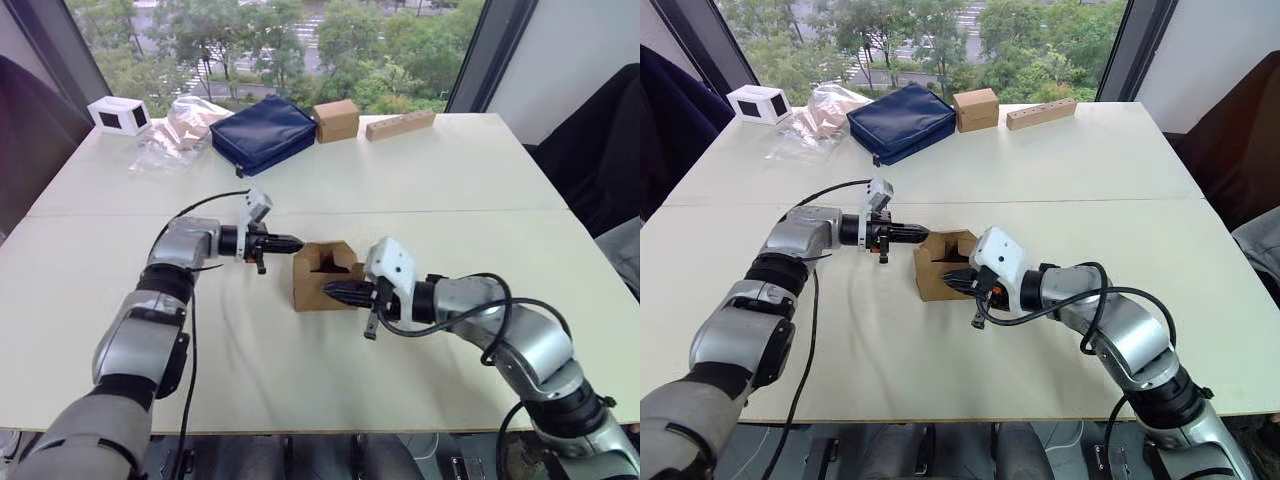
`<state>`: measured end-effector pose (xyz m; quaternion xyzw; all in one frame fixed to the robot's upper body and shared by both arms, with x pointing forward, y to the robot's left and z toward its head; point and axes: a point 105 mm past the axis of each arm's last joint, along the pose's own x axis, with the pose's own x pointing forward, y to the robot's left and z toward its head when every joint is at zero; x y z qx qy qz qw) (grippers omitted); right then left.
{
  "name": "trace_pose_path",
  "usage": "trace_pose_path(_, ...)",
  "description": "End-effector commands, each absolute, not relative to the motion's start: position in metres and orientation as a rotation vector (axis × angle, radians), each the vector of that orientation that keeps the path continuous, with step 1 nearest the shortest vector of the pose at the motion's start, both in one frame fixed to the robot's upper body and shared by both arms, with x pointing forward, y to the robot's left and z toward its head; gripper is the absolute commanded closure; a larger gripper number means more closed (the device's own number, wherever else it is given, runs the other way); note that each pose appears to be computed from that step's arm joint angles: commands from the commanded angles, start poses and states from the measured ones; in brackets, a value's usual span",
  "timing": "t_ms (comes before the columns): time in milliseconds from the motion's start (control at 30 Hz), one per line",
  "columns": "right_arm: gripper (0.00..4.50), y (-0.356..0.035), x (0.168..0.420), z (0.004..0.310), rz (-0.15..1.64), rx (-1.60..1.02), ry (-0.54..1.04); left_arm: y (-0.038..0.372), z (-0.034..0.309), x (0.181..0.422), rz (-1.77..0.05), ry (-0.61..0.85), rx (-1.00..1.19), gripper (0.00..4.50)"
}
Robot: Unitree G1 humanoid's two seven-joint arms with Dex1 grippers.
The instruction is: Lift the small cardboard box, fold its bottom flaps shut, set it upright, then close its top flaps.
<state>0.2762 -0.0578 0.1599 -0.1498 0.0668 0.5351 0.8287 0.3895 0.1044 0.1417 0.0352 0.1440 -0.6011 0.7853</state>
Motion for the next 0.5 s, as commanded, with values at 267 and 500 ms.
trace_pose_path(267,4.50,-0.0492,0.2827,0.1723,1.163,-0.305,0.074,0.0976,0.1560,0.3879,-1.337,0.227,0.099,4.43)
trace_pose_path(500,4.50,-0.0496,0.2902,0.1663,1.154,-0.306,0.102,0.0931,0.1551,0.3840,-1.358,0.223,0.098,4.43)
